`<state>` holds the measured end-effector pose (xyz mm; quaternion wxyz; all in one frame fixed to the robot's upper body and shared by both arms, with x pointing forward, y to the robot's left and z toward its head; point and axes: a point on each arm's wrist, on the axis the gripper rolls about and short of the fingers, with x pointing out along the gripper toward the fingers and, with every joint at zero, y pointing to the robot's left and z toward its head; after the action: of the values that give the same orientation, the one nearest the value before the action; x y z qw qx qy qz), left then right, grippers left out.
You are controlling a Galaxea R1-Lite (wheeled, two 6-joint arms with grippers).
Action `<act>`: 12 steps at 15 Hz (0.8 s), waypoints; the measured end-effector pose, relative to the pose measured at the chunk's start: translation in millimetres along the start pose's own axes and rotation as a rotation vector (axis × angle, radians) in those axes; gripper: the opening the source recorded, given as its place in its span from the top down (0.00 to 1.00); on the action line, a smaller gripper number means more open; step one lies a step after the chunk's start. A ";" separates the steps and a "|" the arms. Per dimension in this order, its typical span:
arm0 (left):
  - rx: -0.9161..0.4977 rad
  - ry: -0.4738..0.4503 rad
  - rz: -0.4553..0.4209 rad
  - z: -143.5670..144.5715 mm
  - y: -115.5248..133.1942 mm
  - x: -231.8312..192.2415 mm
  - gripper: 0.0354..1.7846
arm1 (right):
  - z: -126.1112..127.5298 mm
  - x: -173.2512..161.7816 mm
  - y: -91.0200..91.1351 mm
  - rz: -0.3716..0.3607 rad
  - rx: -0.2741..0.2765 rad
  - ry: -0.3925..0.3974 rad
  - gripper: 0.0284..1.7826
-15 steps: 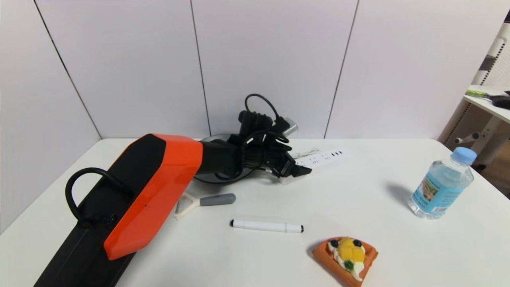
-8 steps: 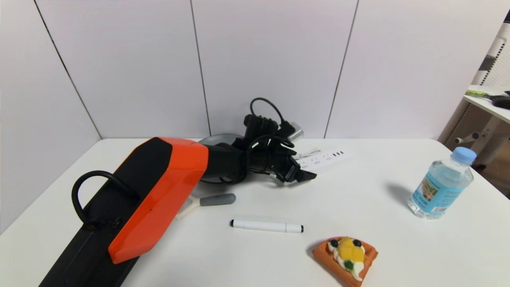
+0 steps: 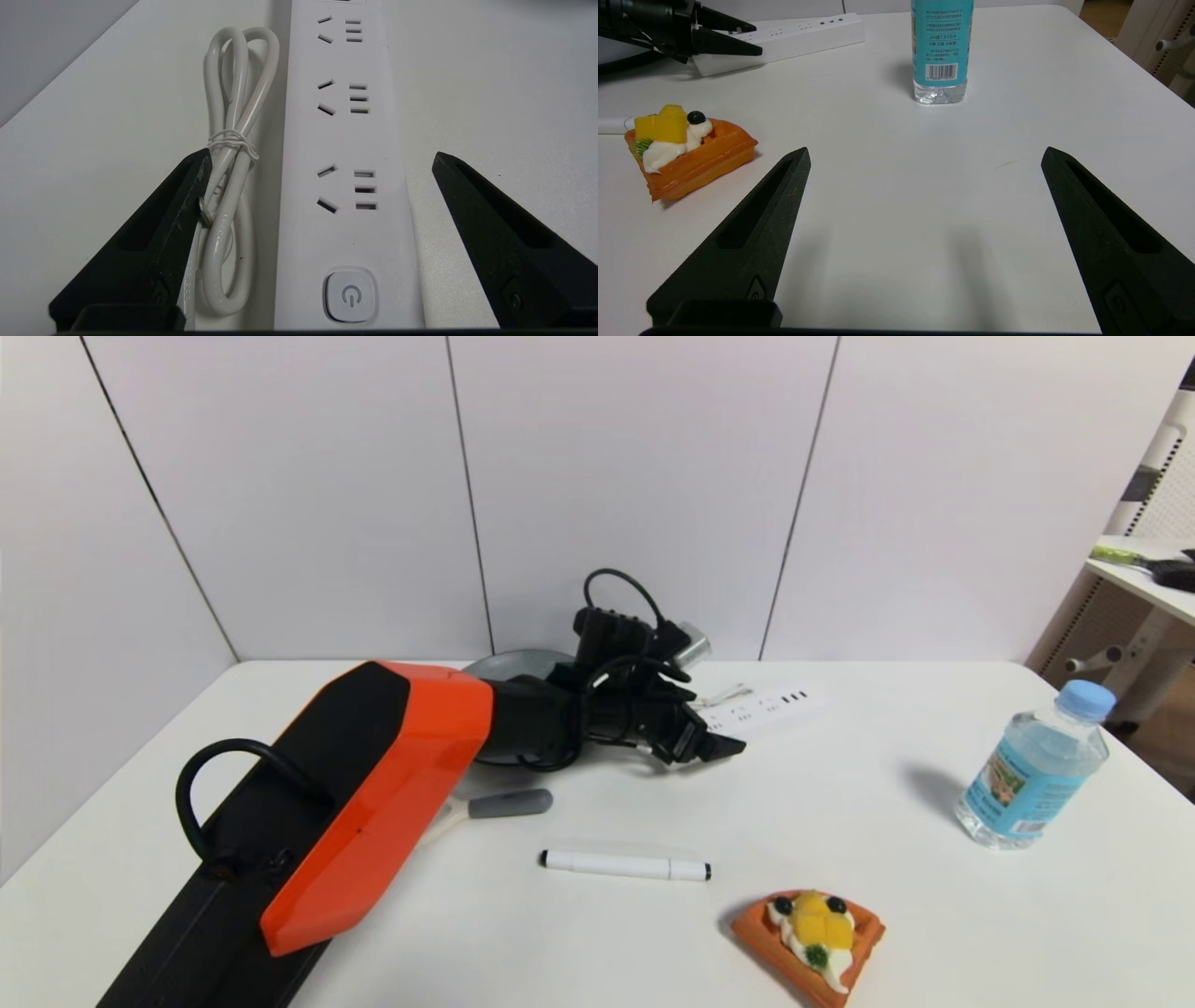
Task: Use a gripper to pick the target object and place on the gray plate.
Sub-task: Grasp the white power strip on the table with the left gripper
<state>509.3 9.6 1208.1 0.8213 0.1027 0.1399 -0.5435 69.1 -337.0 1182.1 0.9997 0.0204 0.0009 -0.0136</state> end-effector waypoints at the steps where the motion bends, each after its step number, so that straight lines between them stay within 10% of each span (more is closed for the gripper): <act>1: -0.002 0.001 0.000 -0.3 0.0 0.1 0.06 | 0.0 0.0 0.0 0.000 0.000 -0.001 0.04; 12: -0.003 0.013 -0.011 -3.1 -4.0 2.6 0.53 | 0.0 0.0 0.0 0.000 0.000 0.000 0.04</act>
<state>506.3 6.8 1204.2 0.8174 0.1043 0.1467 -0.5472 69.1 -337.0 1182.2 0.9997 0.0204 0.0007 -0.0136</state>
